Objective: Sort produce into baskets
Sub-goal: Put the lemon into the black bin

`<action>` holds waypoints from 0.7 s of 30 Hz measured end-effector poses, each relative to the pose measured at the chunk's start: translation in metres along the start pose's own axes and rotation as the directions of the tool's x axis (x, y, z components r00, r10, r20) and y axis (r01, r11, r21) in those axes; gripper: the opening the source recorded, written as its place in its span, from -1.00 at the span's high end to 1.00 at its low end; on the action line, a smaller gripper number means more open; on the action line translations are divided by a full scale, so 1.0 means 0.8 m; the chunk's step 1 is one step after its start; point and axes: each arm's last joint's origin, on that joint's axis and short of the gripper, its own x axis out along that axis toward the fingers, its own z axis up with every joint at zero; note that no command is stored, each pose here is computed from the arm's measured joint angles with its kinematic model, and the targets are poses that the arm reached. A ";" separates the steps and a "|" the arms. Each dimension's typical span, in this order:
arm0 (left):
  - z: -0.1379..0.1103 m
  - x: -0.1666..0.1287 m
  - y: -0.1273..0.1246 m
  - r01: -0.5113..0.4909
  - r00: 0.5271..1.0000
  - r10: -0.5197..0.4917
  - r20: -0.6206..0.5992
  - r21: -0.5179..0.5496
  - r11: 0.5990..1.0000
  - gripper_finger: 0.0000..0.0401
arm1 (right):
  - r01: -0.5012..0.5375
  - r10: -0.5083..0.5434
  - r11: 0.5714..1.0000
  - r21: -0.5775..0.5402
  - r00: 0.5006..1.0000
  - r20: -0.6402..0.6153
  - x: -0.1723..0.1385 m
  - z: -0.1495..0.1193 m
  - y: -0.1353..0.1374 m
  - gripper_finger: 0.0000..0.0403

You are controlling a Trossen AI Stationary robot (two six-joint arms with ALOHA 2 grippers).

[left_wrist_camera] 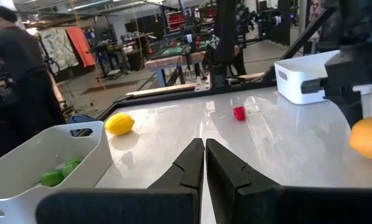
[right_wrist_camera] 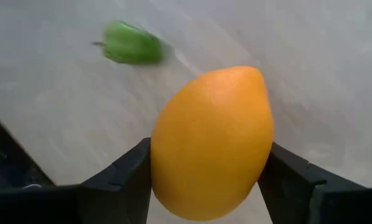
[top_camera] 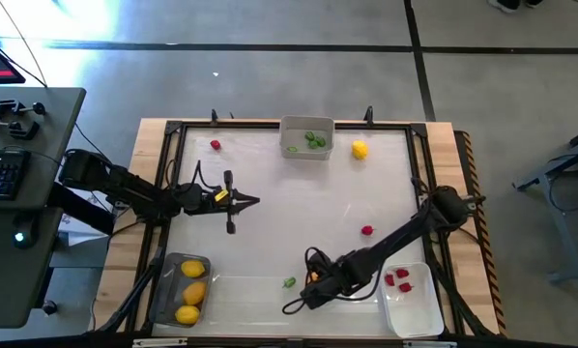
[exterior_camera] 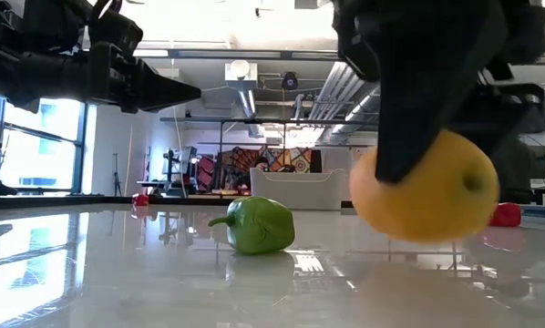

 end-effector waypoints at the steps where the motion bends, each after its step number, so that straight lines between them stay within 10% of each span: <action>1: 0.000 0.000 0.000 0.005 1.000 -0.005 0.001 0.000 1.000 0.98 | -0.005 0.005 1.000 -0.022 1.000 0.013 -0.003 0.001 0.001 -0.09; 12: 0.010 -0.006 -0.015 0.049 0.998 -0.051 0.035 0.064 0.997 0.98 | 0.020 0.031 0.961 -0.274 0.984 0.177 -0.023 0.031 0.001 -0.08; 21: 0.022 -0.030 -0.044 0.184 0.983 -0.184 -0.010 0.095 0.978 0.98 | -0.070 0.250 0.860 -0.506 0.922 0.297 -0.024 0.067 0.025 -0.08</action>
